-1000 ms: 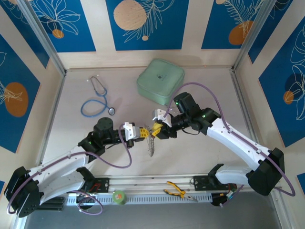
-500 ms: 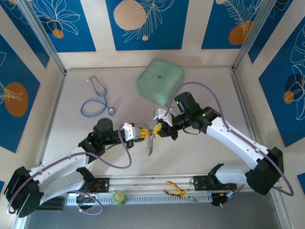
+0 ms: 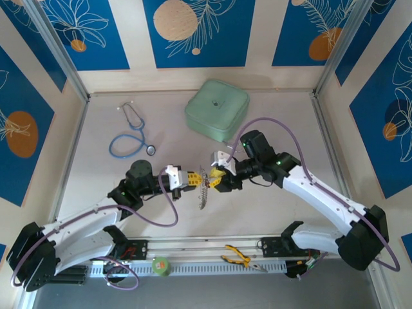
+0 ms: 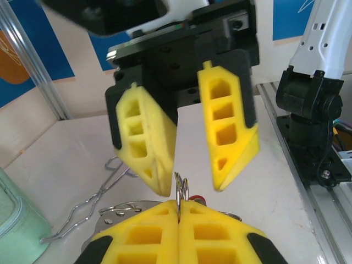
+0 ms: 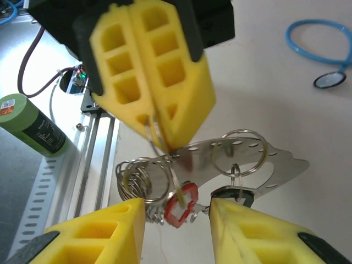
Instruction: Put the keys on the keyring
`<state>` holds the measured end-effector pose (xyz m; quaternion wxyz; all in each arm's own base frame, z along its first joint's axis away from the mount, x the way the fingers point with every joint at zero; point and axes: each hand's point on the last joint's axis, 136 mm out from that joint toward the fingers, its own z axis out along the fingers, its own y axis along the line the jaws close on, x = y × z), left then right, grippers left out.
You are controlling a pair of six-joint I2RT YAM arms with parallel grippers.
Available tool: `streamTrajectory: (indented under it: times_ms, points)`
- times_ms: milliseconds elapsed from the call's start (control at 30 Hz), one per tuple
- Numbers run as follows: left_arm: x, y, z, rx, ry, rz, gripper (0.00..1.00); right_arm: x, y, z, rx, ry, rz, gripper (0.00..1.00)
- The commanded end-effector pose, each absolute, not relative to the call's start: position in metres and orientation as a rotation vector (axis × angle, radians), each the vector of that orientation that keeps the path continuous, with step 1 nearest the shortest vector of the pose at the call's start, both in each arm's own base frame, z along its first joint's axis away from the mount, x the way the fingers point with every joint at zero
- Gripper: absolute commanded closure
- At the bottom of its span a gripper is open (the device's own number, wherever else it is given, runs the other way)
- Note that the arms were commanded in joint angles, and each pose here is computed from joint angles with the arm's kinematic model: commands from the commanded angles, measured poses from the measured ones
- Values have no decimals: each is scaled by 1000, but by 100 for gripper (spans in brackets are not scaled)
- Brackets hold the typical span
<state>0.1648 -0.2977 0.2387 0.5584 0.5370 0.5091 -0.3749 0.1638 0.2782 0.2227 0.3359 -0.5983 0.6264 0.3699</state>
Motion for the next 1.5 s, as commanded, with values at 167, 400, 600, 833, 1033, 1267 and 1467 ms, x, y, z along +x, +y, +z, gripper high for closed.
streamTrajectory:
  times_ms: [167,400,600,833,1033,1267,1467]
  points:
    - [155,-303,252,1253,1125,-971,100,162,289,234,-1609,1450,877,64]
    - [153,-303,253,1258,1122,-991,100,160,295,236,-1618,1431,892,74]
    - [153,-304,254,1250,1117,-997,100,159,300,236,-1626,1420,919,93]
    - [166,-299,243,1230,1219,-909,70,164,295,236,-1660,1475,842,100]
    - [175,-293,223,1312,1356,-804,69,166,283,219,-1813,1574,648,100]
    - [172,-297,228,1329,1325,-822,76,163,294,226,-1885,1543,627,100]
    - [168,-298,233,1327,1290,-847,85,160,306,234,-1892,1527,677,100]
